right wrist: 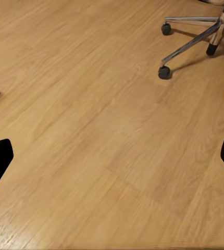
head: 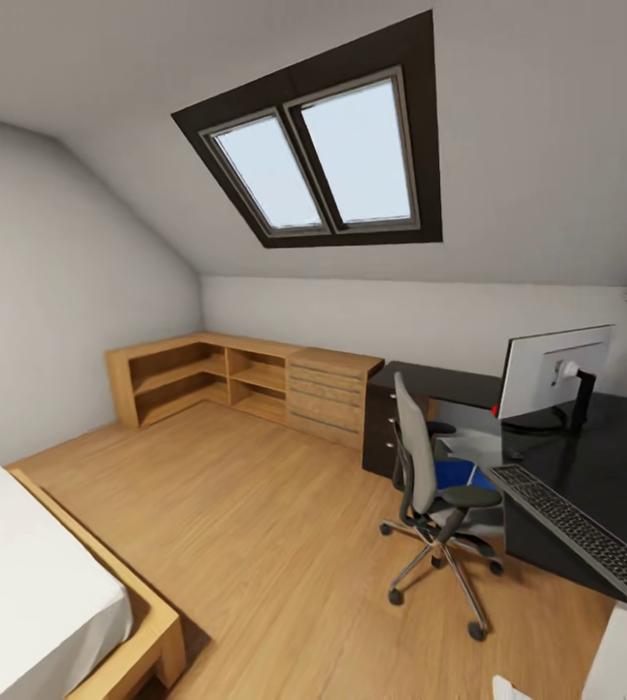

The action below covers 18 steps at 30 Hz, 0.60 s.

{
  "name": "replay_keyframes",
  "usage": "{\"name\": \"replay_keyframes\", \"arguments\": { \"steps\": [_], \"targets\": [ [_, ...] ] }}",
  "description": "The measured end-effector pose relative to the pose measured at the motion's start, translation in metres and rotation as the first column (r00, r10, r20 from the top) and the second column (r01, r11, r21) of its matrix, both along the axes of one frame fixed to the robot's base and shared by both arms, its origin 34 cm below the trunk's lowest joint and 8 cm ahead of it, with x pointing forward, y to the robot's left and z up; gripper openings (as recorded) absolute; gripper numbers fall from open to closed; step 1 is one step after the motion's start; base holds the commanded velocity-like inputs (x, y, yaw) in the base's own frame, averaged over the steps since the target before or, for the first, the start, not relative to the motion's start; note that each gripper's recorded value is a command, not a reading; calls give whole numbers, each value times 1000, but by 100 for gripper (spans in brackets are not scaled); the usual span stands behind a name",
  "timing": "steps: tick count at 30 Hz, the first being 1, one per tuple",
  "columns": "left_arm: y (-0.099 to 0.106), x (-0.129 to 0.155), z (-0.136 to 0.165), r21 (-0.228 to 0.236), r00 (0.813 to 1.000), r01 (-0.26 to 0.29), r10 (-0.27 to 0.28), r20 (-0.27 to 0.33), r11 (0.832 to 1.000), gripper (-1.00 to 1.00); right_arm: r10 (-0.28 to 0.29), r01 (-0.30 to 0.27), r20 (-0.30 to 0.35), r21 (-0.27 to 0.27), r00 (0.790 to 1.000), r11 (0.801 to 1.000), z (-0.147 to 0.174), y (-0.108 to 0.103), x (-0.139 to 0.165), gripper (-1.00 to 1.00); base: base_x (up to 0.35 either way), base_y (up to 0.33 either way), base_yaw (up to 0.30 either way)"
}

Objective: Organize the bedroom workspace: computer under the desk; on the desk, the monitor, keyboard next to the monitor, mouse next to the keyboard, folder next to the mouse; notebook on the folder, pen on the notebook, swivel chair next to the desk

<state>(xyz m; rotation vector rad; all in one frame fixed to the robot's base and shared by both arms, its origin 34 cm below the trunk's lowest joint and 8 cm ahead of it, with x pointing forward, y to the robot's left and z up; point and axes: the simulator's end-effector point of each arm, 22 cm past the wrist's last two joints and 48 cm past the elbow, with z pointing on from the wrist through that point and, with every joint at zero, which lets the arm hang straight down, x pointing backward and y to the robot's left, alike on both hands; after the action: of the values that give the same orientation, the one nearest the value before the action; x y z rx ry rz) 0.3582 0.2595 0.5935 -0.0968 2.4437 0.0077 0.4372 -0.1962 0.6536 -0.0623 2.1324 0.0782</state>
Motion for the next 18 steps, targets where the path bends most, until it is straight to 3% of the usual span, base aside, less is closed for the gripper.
{"name": "replay_keyframes", "arguments": {
  "steps": [11, 18],
  "targets": [
    [0, 1, 1, 0, 1000, 0, 0, 5, 1000, 100, 0, 0, 4, 0, 1000, 1000, 1, 0, 1, 100, 0, 17, -299],
    [0, 2, 2, 0, 1000, 0, 0, 8, 1000, 100, 0, 0, 7, 0, 1000, 1000, 2, 0, 2, 100, 56, 167, -299]
  ]
}}
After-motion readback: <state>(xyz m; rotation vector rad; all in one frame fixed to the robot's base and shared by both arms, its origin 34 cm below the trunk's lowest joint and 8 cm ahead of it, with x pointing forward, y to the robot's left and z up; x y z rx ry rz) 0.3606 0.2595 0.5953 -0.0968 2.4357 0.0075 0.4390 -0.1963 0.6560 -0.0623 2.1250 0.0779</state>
